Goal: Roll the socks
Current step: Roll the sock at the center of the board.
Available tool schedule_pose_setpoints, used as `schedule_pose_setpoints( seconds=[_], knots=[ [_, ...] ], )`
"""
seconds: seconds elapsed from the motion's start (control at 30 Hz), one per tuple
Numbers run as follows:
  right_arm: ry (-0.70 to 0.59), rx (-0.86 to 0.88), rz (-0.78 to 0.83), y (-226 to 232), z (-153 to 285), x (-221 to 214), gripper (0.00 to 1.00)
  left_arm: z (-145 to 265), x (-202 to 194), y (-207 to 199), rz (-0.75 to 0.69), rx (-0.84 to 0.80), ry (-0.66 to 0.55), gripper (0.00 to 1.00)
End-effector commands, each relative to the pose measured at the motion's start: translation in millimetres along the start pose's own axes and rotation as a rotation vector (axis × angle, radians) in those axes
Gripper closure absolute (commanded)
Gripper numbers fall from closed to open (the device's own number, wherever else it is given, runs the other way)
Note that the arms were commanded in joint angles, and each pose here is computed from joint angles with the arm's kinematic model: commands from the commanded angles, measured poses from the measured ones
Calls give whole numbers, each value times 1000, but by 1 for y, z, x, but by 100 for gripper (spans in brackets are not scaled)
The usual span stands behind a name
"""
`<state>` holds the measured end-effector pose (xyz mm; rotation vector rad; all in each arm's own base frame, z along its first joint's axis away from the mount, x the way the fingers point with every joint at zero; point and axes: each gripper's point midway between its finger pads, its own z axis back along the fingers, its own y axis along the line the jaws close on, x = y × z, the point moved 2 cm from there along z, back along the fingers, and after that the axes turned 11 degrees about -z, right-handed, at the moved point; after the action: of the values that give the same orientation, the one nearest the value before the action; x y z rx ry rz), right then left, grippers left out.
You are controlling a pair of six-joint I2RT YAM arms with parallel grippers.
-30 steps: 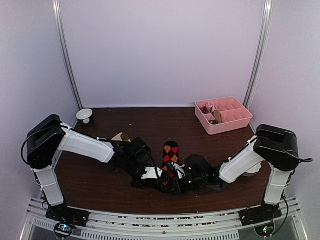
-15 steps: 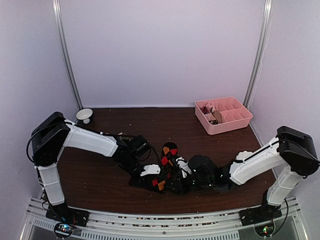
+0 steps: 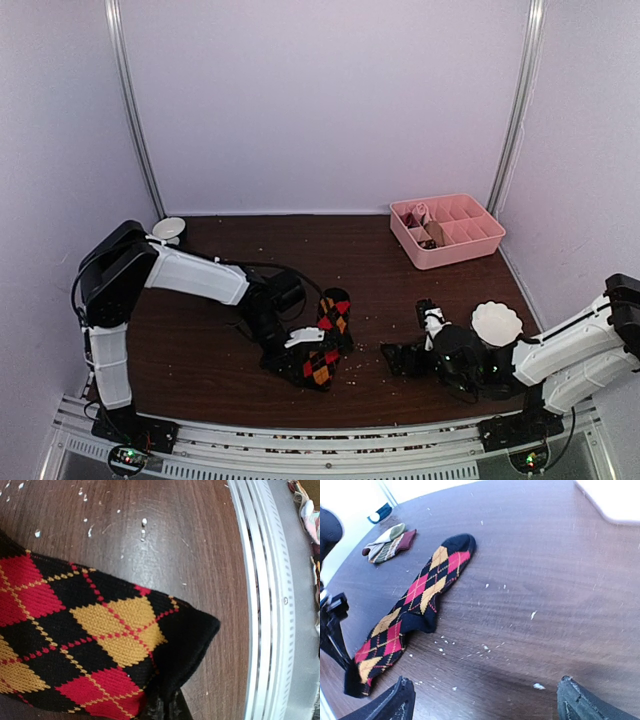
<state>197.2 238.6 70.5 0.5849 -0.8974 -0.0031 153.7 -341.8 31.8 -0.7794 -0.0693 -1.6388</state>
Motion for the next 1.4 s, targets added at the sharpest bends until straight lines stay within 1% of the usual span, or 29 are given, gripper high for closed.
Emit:
schedule_pose_setpoints(
  seconds=[0.0,0.03,0.07,0.1,0.2,0.27,0.4,0.47,0.53,0.6,0.73,0.87,1.03,1.17,1.37],
  knots=[
    [-216,7,265,32,23,21,0,-10,-11,7,108,-27,68,100],
    [-243,-78,351,31,26,24,1,-14,-13,9,135,-42,81,100],
    [-243,-139,427,30,27,24,0,-16,-14,10,157,-57,94,100],
    [-236,-140,474,35,27,23,0,-19,-15,11,179,-71,107,100],
    [-194,-48,596,52,29,7,0,-23,-19,13,215,-98,136,100],
    [-149,29,684,66,29,-10,8,-25,-19,14,234,-111,141,100],
    [-7,135,866,94,29,-57,22,-29,-19,14,276,-138,146,100],
    [36,181,924,106,27,-77,27,-30,-20,14,294,-148,153,100],
    [56,219,944,117,24,-88,30,-32,-22,15,304,-152,165,100],
    [38,241,948,130,18,-88,33,-33,-24,15,303,-155,170,100],
    [68,307,943,152,1,-91,40,-34,-26,16,300,-151,179,100],
    [128,350,928,157,-16,-98,47,-33,-26,18,283,-141,184,100],
    [173,349,876,147,-29,-99,68,-31,-23,18,266,-141,174,100],
    [186,348,833,144,-32,-97,79,-31,-23,18,254,-139,174,100],
    [211,345,790,139,-34,-102,90,-30,-21,18,226,-128,160,100]
  ],
)
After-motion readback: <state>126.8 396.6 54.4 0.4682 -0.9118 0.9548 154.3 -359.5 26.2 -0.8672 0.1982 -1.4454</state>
